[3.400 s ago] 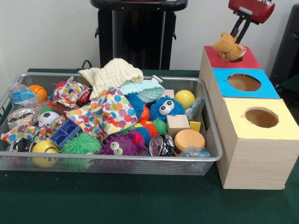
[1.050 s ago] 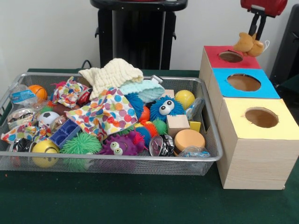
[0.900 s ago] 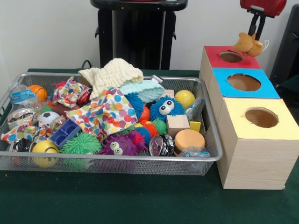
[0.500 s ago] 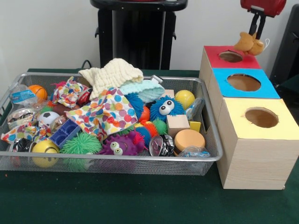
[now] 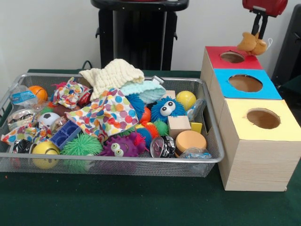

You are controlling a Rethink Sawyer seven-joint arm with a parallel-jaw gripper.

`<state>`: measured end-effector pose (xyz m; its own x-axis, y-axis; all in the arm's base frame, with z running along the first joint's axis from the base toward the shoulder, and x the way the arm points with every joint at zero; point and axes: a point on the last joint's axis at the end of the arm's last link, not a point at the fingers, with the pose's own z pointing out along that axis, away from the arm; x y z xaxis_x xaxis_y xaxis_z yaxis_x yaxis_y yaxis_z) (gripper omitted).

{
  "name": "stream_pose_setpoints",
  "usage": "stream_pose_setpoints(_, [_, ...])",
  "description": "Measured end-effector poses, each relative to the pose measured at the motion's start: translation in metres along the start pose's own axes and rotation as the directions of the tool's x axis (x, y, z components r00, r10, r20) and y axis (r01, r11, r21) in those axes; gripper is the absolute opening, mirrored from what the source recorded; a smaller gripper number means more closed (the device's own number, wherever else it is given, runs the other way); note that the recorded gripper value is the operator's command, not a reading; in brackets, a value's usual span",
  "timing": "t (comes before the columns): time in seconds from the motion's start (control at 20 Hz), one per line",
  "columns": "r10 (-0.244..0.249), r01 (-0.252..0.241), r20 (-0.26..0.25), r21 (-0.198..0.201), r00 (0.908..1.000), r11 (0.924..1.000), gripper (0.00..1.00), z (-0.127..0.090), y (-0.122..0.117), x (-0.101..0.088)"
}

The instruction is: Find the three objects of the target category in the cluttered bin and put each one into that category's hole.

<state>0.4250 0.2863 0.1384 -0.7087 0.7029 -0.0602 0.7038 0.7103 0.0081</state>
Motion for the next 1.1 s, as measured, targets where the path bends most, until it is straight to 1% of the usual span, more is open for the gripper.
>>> stream_pose_setpoints(0.15, [0.01,-0.01,0.005,-0.014,0.9999,0.9998,0.0,0.0,-0.003,-0.004])
stream_pose_setpoints(0.35, [0.024,-0.023,0.026,-0.039,0.9994,0.999,0.0,0.001,-0.012,-0.013])
stream_pose_setpoints(0.6, [0.02,-0.019,0.041,-0.046,0.999,0.9987,0.0,0.003,-0.025,-0.017])
stream_pose_setpoints(0.85, [-0.009,0.01,0.038,-0.034,0.9992,0.9994,0.0,0.001,-0.04,-0.01])
stream_pose_setpoints(1.1, [-0.032,0.034,0.038,-0.033,0.9987,0.9989,0.0,0.0,-0.043,-0.005])
